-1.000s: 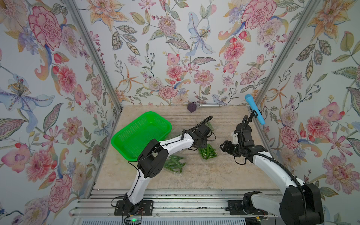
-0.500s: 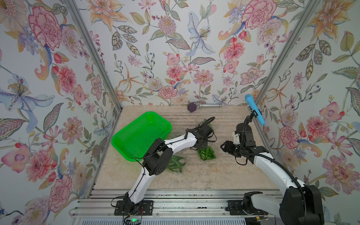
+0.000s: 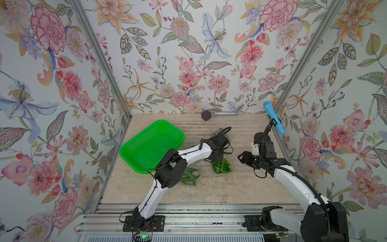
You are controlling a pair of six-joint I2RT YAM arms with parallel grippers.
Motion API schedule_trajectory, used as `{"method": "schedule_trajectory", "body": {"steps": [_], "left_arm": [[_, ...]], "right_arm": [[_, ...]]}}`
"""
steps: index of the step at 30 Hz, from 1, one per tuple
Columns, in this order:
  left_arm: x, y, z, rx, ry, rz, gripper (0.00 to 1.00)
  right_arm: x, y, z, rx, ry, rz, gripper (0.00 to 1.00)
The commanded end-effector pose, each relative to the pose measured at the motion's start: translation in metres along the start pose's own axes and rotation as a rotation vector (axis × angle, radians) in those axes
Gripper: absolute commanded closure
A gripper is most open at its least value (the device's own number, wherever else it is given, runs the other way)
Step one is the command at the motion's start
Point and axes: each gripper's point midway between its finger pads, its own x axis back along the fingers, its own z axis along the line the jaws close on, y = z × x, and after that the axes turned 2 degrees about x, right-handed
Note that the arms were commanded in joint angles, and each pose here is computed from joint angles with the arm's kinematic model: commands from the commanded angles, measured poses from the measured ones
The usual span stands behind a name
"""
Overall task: Take small green peppers out of containers
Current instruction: Pick up the green pepper from the packing box.
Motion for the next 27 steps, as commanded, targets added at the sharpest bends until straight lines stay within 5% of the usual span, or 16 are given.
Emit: {"method": "schedule_trajectory", "body": {"steps": [1, 7, 18, 27], "left_arm": [[-0.003, -0.009, -0.006, -0.027, -0.010, 0.031, 0.65], [-0.001, -0.008, -0.005, -0.035, -0.007, 0.037, 0.62], [-0.004, -0.010, -0.006, -0.049, -0.008, 0.051, 0.86], [0.032, 0.011, -0.006, -0.041, -0.007, -0.037, 0.97]], "right_arm": [[0.004, 0.001, 0.000, 0.006, 0.011, -0.020, 0.39], [0.006, 0.003, 0.000, 0.006, 0.012, -0.028, 0.39], [0.010, 0.008, 0.000, 0.005, 0.019, -0.044, 0.39], [0.017, 0.020, 0.014, 0.035, 0.065, -0.068, 0.39]]}}
